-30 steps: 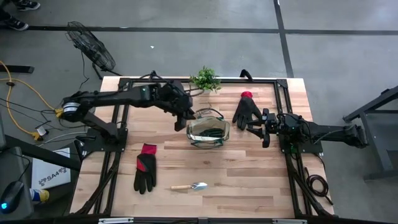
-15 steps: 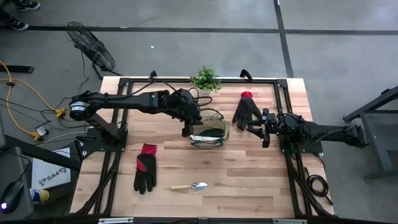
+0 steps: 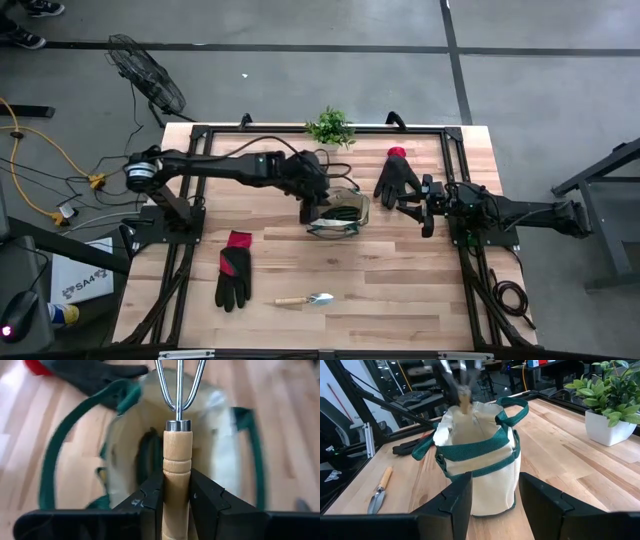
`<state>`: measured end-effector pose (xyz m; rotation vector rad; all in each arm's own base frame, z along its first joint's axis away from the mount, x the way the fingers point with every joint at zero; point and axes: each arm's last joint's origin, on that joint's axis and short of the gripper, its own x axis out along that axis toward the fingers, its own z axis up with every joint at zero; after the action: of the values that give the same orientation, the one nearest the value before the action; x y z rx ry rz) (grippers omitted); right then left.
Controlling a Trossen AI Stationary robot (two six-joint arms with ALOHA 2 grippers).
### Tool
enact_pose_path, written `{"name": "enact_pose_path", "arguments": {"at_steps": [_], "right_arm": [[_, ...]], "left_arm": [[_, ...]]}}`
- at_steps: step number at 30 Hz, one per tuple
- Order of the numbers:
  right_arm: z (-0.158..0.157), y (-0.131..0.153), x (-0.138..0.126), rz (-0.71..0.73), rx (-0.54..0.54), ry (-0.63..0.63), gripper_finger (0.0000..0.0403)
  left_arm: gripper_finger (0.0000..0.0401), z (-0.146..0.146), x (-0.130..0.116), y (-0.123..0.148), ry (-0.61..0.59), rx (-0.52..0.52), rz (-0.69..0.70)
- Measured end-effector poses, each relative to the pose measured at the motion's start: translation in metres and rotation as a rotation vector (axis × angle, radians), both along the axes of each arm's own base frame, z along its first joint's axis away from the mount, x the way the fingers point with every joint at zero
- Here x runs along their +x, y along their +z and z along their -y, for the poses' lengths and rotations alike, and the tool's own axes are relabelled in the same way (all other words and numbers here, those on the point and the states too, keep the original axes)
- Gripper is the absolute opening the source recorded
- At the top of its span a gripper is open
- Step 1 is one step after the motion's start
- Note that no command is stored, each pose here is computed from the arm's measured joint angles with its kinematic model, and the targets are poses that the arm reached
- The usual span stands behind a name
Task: Pick & Place Garden tools in Gardening bag
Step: Put the brown hand rake into the gardening bag
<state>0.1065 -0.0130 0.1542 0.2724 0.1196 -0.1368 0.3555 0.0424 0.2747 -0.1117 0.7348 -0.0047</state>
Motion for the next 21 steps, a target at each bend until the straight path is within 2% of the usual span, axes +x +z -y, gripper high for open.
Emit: {"name": "enact_pose_path", "arguments": {"at_steps": [21], "right_arm": [[0.0, 0.0, 0.0, -0.004, 0.0, 0.0, 0.0153]], "left_arm": [[0.0063, -0.001, 0.007, -0.033, -0.016, 0.03, -0.155]]}}
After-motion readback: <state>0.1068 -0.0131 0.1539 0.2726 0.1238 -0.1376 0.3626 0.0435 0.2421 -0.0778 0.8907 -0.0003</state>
